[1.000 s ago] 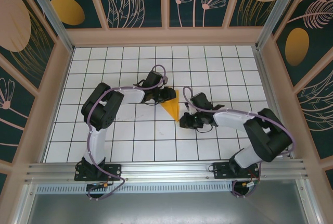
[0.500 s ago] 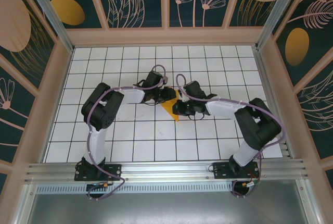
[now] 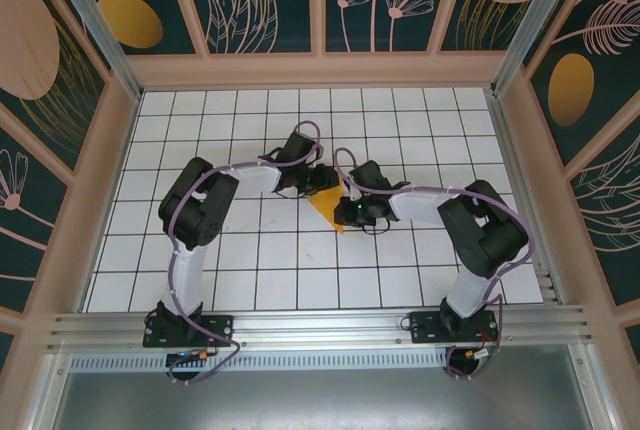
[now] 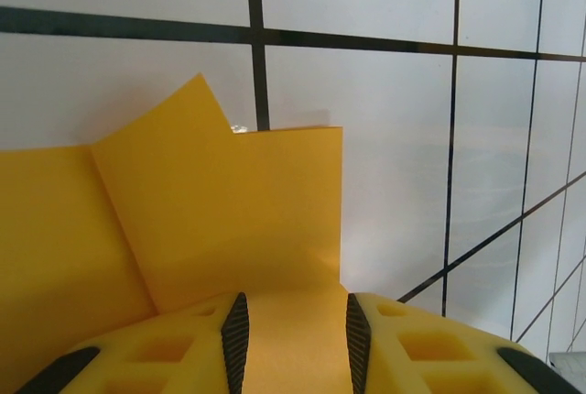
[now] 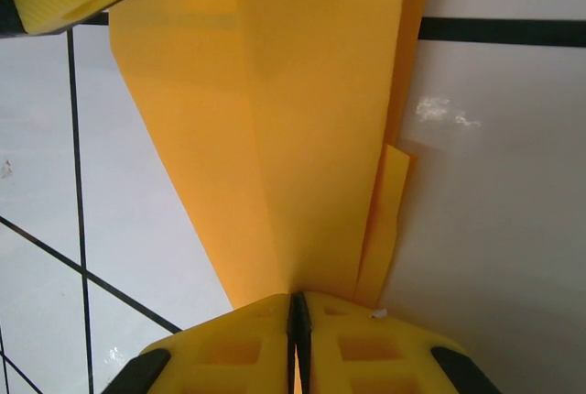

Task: Fold a paper plane with a square sheet of paper (fold left side to right side)
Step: Fourth fold the wing at the center of the table.

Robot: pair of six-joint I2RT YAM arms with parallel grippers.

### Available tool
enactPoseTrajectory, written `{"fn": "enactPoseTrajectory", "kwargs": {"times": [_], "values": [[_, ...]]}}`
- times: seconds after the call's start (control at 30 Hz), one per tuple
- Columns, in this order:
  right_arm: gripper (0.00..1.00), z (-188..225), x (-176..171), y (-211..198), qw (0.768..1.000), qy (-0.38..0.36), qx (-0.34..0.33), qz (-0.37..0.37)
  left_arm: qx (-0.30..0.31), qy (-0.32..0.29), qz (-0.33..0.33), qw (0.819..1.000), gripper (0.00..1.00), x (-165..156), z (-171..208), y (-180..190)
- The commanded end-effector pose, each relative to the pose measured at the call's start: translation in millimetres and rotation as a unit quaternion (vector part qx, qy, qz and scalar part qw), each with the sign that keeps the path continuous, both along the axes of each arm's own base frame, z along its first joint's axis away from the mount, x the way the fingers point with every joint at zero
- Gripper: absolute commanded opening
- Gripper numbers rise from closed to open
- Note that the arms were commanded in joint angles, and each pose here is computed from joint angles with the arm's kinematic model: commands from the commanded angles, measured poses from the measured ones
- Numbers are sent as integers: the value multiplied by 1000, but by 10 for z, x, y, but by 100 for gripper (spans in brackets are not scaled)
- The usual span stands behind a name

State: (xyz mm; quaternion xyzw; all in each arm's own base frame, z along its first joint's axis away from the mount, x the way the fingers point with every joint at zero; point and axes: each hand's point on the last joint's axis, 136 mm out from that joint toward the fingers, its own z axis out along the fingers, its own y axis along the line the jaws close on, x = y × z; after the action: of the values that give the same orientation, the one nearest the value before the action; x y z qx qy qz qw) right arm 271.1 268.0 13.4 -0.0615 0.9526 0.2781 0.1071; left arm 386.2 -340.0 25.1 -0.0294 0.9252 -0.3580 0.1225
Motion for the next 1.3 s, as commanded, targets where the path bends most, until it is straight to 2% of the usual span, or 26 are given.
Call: {"fn": "enactPoseTrajectory", "kwargs": {"times": [0.0,0.4,0.6,0.7,0.83,0.93,1.03,1.17,1.27], "values": [[14,-500,-461,-477,991,83,-107,0,50,-7,33,998,38,263,-227,289],[14,-548,-531,-469,991,88,-102,0,55,-18,47,997,38,776,-206,470],[13,-565,-542,-468,991,91,-99,0,46,-29,47,997,38,1002,-87,507],[13,-514,-498,-420,993,81,-87,0,38,-54,42,997,38,1030,152,501],[13,-472,-440,-383,994,70,-80,0,16,-103,49,993,38,887,687,582],[11,-485,-423,-394,994,68,-87,1,-7,-109,47,993,36,630,874,613],[11,-497,-416,-400,994,69,-91,1,-23,-98,33,994,36,307,827,518],[11,-491,-410,-393,994,68,-90,2,-26,-65,-3,998,35,-102,549,228],[11,-509,-420,-415,993,70,-96,2,-32,-51,-8,998,35,-197,419,115]]}}
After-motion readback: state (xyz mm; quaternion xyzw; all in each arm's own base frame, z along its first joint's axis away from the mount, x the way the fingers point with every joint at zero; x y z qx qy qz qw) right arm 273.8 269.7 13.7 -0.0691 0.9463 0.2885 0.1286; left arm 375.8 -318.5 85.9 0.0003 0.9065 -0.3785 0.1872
